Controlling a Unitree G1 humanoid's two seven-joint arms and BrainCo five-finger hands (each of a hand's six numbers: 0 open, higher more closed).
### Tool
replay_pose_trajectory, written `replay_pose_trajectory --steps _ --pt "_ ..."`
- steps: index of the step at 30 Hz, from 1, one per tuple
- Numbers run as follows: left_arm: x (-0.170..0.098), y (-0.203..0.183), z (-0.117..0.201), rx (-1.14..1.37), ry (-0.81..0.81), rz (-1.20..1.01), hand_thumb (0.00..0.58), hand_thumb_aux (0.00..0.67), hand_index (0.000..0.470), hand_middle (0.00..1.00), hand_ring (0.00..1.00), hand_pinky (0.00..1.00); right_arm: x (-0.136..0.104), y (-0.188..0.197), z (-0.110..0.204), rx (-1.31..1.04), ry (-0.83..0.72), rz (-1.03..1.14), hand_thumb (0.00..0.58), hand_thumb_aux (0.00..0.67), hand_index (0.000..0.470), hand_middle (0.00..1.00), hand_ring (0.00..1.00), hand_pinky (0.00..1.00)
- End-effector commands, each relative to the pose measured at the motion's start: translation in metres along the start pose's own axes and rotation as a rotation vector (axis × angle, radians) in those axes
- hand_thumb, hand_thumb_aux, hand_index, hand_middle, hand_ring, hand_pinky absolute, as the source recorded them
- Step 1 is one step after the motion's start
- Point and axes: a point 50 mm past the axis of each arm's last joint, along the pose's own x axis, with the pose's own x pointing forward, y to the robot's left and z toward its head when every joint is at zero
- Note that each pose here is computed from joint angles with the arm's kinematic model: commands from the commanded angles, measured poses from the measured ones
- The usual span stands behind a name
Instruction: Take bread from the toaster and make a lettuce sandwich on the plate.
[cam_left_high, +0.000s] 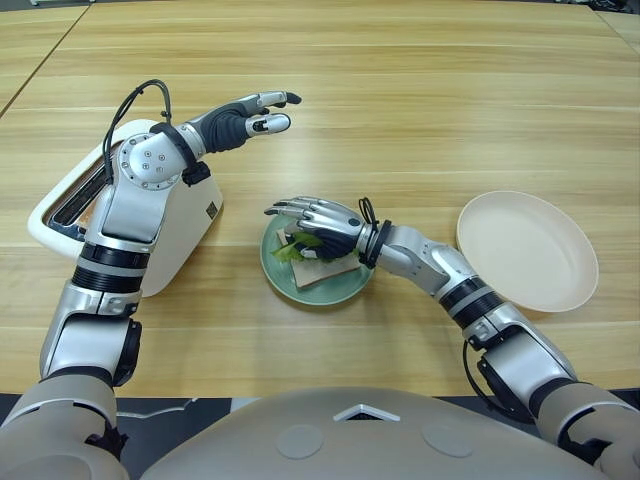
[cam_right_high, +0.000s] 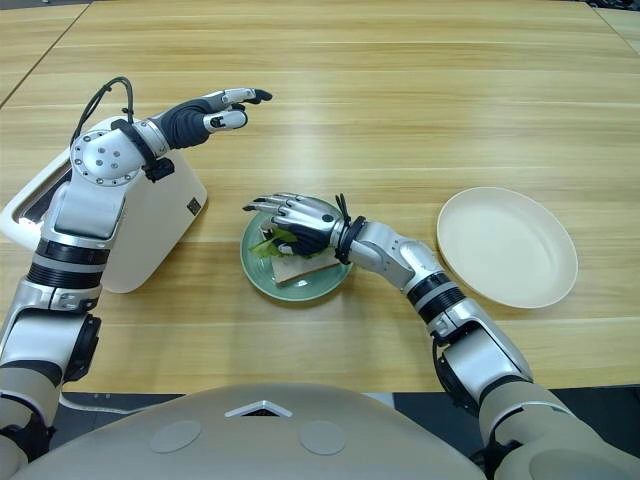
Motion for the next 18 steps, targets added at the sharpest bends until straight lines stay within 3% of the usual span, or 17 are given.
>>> replay_pose_trajectory --steps 1,2,3,4,5,6,14,18 --pt "0.001 -0.001 -0.001 0.006 0.005 -0.005 0.0 0.0 0.0 0.0 0.0 0.0 0.0 -0.001 0.003 0.003 -0.012 0.012 0.58 0.67 0.47 0.0 0.0 0.0" --pt "0.001 0.0 -0.001 0.007 0.006 -0.004 0.0 0.0 0.0 0.0 0.0 0.0 0.0 -0.001 0.004 0.005 -0.013 0.016 0.579 0.641 0.45 0.0 0.0 0.0" --pt "0.0 0.0 -0.001 0.007 0.006 -0.003 0.0 0.0 0.0 0.0 0.0 0.0 0.0 -0.001 0.004 0.005 -0.014 0.02 0.567 0.57 0.4 0.0 0.0 0.0" --pt "0.0 0.0 -0.001 0.008 0.007 -0.002 0.0 0.0 0.0 0.0 0.0 0.0 -0.001 -0.001 0.004 0.005 -0.014 0.023 0.528 0.47 0.33 0.0 0.0 0.0" --pt "0.0 0.0 -0.001 0.009 0.007 -0.001 0.0 0.0 0.0 0.0 0.0 0.0 -0.002 -0.002 0.004 0.004 -0.011 0.024 0.441 0.342 0.24 0.0 0.0 0.0" --pt "0.0 0.0 -0.001 0.01 0.008 -0.001 0.0 0.0 0.0 0.0 0.0 0.0 -0.003 -0.003 0.003 -0.001 -0.008 0.023 0.0 0.0 0.0 0.0 0.0 0.0" --pt "-0.006 0.021 0.002 0.078 0.011 0.084 0.0 0.0 0.0 0.0 0.0 0.0 -0.026 -0.049 -0.01 -0.114 0.078 -0.101 0.0 0.0 0.0 0.0 0.0 0.0" --pt "-0.028 0.062 0.01 0.327 0.073 0.281 0.0 0.0 0.0 0.0 0.0 0.0 -0.045 -0.09 -0.02 -0.168 0.158 -0.277 0.0 0.0 0.0 0.0 0.0 0.0"
